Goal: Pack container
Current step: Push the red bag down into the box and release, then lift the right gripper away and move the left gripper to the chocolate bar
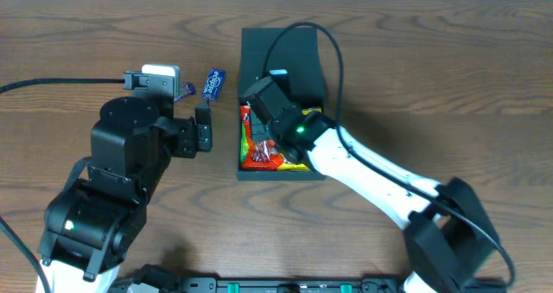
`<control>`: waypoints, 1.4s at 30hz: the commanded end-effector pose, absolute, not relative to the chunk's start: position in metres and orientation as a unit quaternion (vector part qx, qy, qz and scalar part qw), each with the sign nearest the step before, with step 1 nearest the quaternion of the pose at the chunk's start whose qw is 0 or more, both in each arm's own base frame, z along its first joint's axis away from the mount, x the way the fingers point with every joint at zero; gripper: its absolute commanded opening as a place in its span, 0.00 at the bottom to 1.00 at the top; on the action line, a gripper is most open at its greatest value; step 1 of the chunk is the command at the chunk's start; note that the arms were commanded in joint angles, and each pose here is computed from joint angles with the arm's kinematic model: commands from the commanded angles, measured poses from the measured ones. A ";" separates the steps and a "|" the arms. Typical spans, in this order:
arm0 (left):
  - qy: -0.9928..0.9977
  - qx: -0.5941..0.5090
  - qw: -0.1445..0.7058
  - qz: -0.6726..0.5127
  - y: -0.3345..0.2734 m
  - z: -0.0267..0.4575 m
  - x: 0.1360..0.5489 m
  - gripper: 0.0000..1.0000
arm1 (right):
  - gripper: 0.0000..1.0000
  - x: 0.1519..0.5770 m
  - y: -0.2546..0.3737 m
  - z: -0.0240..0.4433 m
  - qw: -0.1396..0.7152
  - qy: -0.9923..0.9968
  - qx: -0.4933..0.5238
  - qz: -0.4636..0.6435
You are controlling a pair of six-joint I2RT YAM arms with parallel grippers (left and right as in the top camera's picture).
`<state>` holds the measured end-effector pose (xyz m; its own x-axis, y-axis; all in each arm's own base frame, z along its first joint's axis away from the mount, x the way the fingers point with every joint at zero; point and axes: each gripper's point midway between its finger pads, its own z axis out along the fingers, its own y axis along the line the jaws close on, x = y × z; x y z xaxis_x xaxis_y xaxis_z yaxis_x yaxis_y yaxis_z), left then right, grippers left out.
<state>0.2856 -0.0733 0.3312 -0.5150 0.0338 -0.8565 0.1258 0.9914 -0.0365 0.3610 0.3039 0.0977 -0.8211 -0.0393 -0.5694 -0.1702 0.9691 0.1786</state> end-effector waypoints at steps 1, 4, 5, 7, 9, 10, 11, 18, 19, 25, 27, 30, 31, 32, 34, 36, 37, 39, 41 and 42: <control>0.865 0.034 0.498 -0.042 -0.068 0.338 0.286 0.95 | 0.02 0.363 0.298 0.064 0.274 0.957 -0.068 0.074; 0.865 0.034 0.498 -0.042 -0.068 0.338 0.286 0.95 | 0.02 0.364 0.294 0.044 0.260 0.961 -0.077 0.056; 0.865 0.034 0.498 -0.042 -0.068 0.338 0.286 0.95 | 0.02 0.364 0.294 0.037 0.256 0.962 -0.081 0.052; 0.865 0.034 0.498 -0.042 -0.068 0.338 0.286 0.95 | 0.01 0.362 0.293 0.023 0.245 0.965 -0.083 0.044; 0.865 0.034 0.499 -0.042 -0.068 0.338 0.286 0.95 | 0.01 0.358 0.295 0.020 0.234 0.966 -0.100 0.049; 0.865 0.034 0.499 -0.041 -0.068 0.338 0.286 0.95 | 0.01 0.357 0.297 0.023 0.234 0.965 -0.109 0.052; 0.865 0.034 0.499 -0.041 -0.068 0.338 0.286 0.95 | 0.01 0.357 0.298 0.025 0.236 0.964 -0.113 0.054; 0.862 0.030 0.505 -0.038 -0.067 0.341 0.288 0.95 | 0.01 0.367 0.300 0.097 0.302 0.938 -0.146 0.084; 0.861 0.027 0.507 -0.033 -0.064 0.341 0.288 0.95 | 0.02 0.368 0.298 0.113 0.316 0.934 -0.141 0.093; 0.855 0.015 0.518 -0.019 -0.059 0.346 0.292 0.95 | 0.20 0.386 0.262 0.196 0.392 0.907 -0.090 0.124; 0.860 0.011 0.511 -0.005 -0.057 0.340 0.299 0.95 | 0.39 0.397 0.232 0.214 0.409 0.903 -0.058 0.119; 0.875 0.009 0.484 0.017 -0.057 0.321 0.314 0.95 | 0.52 0.408 0.203 0.214 0.408 0.907 -0.028 0.103; 0.880 0.011 0.474 0.021 -0.059 0.313 0.320 0.95 | 0.53 0.411 0.195 0.213 0.406 0.909 -0.020 0.098; 0.886 0.013 0.463 0.025 -0.061 0.305 0.326 0.95 | 0.55 0.413 0.186 0.211 0.402 0.911 -0.012 0.091; 0.895 0.017 0.444 0.031 -0.066 0.289 0.338 0.95 | 0.62 0.417 0.173 0.209 0.401 0.912 0.001 0.084; 0.904 0.019 0.426 0.037 -0.070 0.271 0.353 0.95 | 0.68 0.423 0.159 0.209 0.402 0.912 0.017 0.077; 0.908 0.016 0.418 0.034 -0.071 0.261 0.363 0.95 | 0.70 0.426 0.151 0.210 0.404 0.911 0.026 0.074; 0.914 -0.010 0.405 0.031 -0.065 0.247 0.376 0.95 | 0.72 0.432 0.139 0.212 0.410 0.908 0.039 0.070; 0.921 -0.027 0.388 0.028 -0.054 0.231 0.387 0.95 | 0.74 0.440 0.128 0.216 0.421 0.903 0.053 0.068; 0.925 -0.036 0.376 0.024 -0.046 0.221 0.394 0.95 | 0.75 0.443 0.122 0.218 0.424 0.901 0.060 0.067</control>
<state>0.3814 -0.0599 0.2311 -0.6988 0.0190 -0.7151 -0.0368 0.9974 0.0625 0.4371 0.1378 0.2091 -0.6580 0.1373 -0.7404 0.0183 0.9859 0.1665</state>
